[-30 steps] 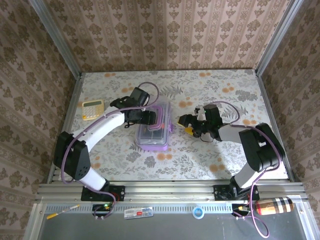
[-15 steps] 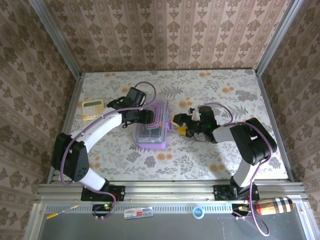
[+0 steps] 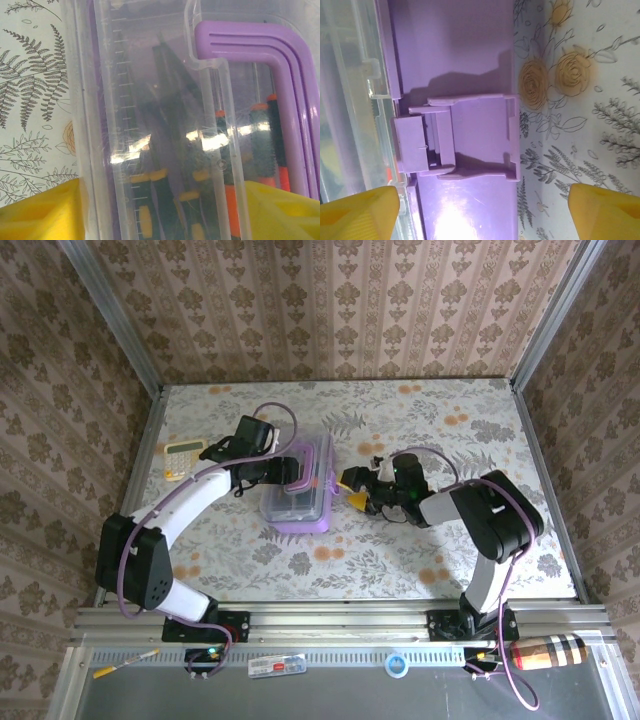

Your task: Pack the tool kit

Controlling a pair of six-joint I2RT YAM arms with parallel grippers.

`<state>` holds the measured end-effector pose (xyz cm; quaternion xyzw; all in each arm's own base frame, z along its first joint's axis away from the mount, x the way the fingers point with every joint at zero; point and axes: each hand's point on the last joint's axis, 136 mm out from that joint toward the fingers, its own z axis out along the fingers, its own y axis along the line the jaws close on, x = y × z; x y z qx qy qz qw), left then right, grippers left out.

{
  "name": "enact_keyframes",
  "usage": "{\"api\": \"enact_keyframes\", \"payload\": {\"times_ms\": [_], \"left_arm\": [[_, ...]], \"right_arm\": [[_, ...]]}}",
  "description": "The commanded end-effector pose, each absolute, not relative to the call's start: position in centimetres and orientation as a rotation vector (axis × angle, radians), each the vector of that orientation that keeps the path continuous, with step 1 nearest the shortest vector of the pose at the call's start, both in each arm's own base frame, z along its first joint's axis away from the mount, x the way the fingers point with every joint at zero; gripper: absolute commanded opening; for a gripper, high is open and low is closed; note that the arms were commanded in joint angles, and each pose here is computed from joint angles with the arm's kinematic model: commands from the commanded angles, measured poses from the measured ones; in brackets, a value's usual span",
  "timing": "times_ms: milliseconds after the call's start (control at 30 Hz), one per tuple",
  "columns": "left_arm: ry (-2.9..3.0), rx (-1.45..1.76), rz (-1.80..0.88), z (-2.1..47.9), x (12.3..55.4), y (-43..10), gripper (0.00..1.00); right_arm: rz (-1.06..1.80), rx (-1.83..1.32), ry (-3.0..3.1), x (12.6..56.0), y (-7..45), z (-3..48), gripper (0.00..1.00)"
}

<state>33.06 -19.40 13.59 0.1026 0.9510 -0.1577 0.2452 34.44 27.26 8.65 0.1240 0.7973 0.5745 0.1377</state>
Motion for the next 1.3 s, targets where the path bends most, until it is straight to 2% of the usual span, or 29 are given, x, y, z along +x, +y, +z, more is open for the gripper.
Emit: {"api": "enact_keyframes", "payload": {"times_ms": [0, 333, 867, 1067, 1267], "left_arm": [[2.877, 0.285, -0.270, 6.8, 28.7, -16.0, 0.58], [2.861, 0.286, -0.287, 7.5, 28.7, -16.1, 0.57], [2.854, 0.289, -0.299, 8.0, 28.7, -16.3, 0.56], [2.851, 0.294, -0.299, 8.3, 28.7, -16.2, 0.56], [2.853, 0.296, -0.300, 8.4, 28.8, -16.3, 0.56]], "right_arm": [[1.737, 0.272, 2.231, 35.2, 28.6, 10.7, 0.92], [1.730, 0.332, 2.265, 36.0, 28.9, 9.4, 0.92], [1.781, 0.261, 2.248, 35.8, 29.4, 11.3, 0.89], [1.705, 0.250, 2.345, 35.5, 29.3, 9.2, 0.89], [1.767, 0.227, 2.303, 36.2, 30.0, 10.1, 0.89]]}}
